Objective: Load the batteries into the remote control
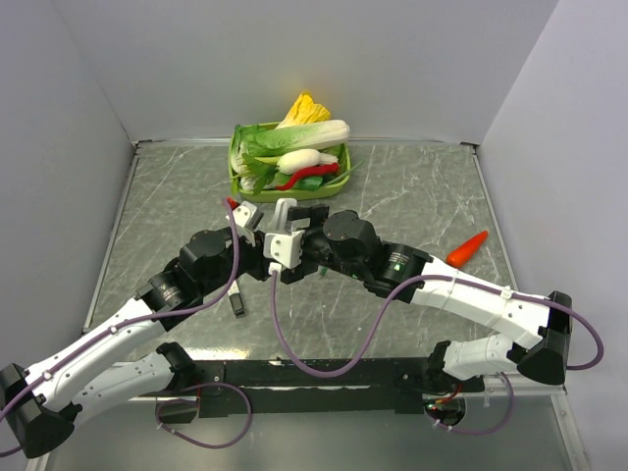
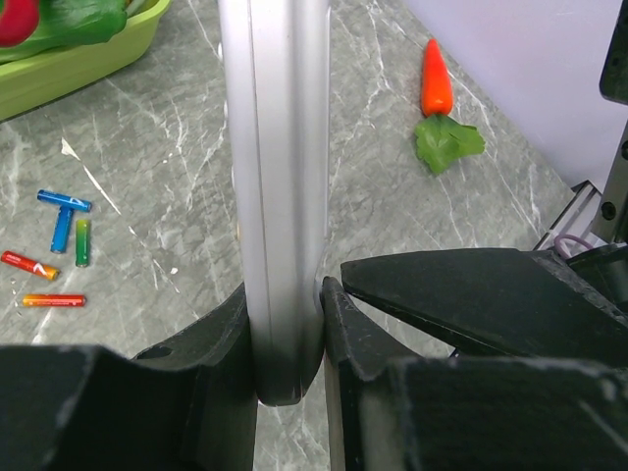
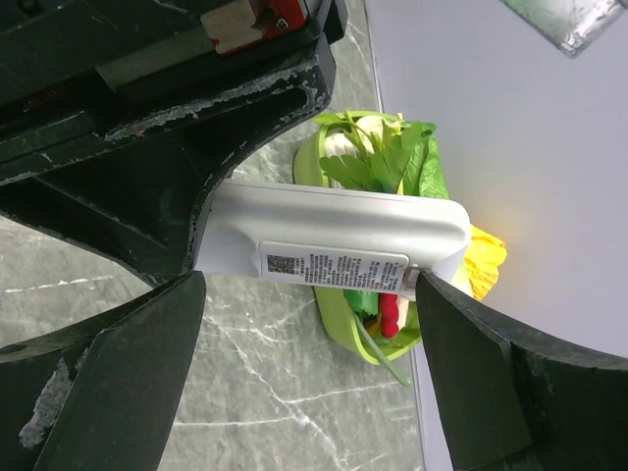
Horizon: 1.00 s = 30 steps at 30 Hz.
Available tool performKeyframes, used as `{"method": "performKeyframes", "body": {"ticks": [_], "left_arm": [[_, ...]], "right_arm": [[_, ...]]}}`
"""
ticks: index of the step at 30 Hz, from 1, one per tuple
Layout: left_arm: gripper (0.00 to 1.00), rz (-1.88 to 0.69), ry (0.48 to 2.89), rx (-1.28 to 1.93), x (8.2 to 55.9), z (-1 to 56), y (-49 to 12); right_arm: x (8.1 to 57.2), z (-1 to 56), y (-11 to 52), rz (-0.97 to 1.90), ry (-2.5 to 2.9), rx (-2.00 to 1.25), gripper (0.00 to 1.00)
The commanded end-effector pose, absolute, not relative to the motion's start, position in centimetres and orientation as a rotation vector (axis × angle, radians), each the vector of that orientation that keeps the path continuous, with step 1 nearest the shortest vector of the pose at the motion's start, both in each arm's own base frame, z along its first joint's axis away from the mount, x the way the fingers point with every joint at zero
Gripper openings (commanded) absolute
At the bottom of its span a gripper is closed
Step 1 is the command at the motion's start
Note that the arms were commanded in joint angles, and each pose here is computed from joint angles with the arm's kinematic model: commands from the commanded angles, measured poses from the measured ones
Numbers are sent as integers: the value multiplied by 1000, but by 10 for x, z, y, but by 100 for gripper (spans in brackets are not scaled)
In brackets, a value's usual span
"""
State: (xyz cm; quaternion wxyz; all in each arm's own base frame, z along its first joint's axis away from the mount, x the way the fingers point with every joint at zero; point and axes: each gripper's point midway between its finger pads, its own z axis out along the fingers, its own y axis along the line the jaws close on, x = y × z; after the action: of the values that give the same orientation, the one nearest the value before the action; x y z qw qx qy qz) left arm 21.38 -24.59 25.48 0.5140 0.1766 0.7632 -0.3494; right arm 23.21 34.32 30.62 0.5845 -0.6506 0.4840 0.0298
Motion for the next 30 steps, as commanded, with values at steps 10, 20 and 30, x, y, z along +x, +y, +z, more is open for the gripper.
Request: {"method": "performKeyframes", "body": {"ticks": [10,20,30], "left_arm": [[1,-952,1657,482,201,308,-258],[1,-966,1610,437,199,316,-252],[1,-887,1713,306,215,294,-241]], "right_arm": [[218,295,358,159,1155,-1624,94],[183,277,367,397,1157,-1766,79],[174,280,362,461,1200,-1710,71]]}}
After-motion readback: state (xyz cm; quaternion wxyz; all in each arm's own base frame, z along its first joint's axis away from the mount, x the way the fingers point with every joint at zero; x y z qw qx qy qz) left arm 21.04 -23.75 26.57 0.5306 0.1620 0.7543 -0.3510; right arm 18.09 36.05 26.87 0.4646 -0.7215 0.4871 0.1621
